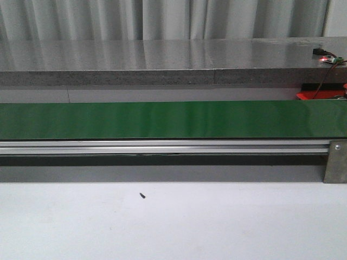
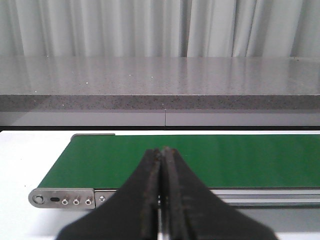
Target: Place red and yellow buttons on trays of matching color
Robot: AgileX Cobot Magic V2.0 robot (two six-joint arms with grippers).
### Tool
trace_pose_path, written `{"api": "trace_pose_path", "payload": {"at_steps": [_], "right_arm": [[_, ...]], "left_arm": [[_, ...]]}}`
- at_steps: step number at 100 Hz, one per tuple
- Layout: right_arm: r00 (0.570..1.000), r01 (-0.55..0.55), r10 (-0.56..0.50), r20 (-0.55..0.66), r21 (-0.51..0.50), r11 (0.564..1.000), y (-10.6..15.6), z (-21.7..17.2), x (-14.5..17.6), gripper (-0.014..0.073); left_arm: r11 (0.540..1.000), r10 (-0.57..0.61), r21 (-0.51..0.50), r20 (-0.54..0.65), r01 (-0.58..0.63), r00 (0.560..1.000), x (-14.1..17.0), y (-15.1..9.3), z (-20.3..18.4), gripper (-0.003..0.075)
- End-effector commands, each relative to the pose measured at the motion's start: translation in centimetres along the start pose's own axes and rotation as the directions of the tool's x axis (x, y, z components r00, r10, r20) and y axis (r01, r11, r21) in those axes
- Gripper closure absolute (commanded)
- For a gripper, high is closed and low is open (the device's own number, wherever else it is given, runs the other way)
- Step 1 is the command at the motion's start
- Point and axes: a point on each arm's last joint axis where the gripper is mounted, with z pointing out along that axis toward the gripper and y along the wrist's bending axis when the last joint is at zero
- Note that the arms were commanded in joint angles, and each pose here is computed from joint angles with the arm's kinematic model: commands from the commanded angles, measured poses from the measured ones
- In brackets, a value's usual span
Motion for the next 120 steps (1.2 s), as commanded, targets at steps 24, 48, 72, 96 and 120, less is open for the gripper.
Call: {"api": "trace_pose_path", "payload": {"at_steps": [24, 48, 72, 96, 120], "right_arm": [[0.99, 0.0, 0.005, 0.143, -0.037, 0.999, 0.1, -0.7, 1.0, 0.0654], [0.987, -0.006, 0.008, 0.159, -0.012, 1.0, -0.2, -2.1, 1.5, 0.0654], [0.995, 0.005, -0.005, 0.1, 0.0, 1.0, -0.3, -2.2, 2.2, 0.0654], [0.994, 0.003, -0.003, 0.106, -0.002, 1.0, -0.3, -2.2, 2.1, 0.0654], [0.994, 0.003, -0.003, 0.106, -0.001, 1.0, -0.3, -2.2, 2.1, 0.0654]], "left_arm": [[1.0, -0.007, -0.004, 0.066, 0.008, 0.998, 0.5, 0.1, -0.1, 0.074], [1.0, -0.007, -0.004, 0.066, 0.008, 0.998, 0.5, 0.1, -0.1, 0.074], [1.0, -0.007, -0.004, 0.066, 0.008, 0.998, 0.5, 0.1, -0.1, 0.074], [1.0, -0.007, -0.004, 0.066, 0.008, 0.998, 0.5, 0.1, -0.1, 0.074], [1.0, -0.007, -0.004, 0.066, 0.008, 0.998, 0.5, 0.1, -0.1, 0.074]]}}
